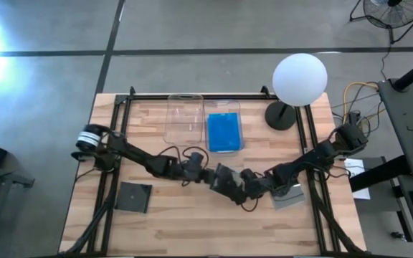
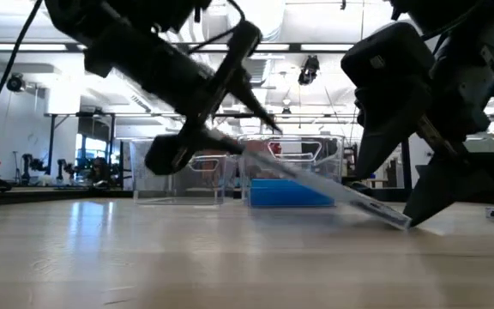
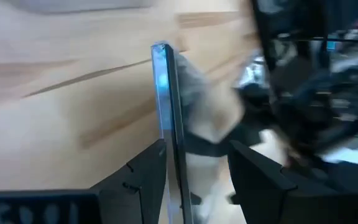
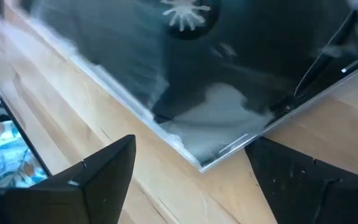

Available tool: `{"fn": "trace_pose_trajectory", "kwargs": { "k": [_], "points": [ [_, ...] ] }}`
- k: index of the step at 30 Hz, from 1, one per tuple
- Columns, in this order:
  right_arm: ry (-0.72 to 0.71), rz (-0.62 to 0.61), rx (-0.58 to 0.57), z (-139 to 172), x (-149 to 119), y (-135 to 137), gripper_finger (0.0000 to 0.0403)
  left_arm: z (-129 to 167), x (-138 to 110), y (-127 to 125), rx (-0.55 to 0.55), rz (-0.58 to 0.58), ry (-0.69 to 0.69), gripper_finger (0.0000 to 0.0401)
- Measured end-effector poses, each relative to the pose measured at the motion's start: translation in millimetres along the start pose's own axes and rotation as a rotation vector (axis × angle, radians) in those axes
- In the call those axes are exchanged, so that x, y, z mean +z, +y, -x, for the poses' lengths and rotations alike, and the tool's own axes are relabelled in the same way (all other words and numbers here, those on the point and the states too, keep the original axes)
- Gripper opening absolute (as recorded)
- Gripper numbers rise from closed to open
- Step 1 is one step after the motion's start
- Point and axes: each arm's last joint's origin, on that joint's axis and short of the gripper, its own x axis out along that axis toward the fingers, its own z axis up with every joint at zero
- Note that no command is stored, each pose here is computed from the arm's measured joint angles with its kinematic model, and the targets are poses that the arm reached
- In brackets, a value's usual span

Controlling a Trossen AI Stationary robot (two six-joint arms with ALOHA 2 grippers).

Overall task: Pick & place jewel cases by type
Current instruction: Put the middle black CD case into the left transparent bin

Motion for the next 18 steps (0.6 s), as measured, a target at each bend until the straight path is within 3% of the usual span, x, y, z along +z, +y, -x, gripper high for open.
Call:
{"fn": "trace_pose_trajectory", "kwargs": {
  "k": [6, 18],
  "points": [
    [-0.001, 0.003, -0.004, 0.1, 0.0, -0.4, 0.0301, -0.6, 1.0, -7.9, -0.094, 0.006, 0.005, 0.0152],
    [-0.034, 0.006, -0.006, 0.2, 0.6, 1.4, 0.0293, -0.7, 1.0, -12.0, -0.145, 0.028, 0.023, 0.0152]
  ]
}}
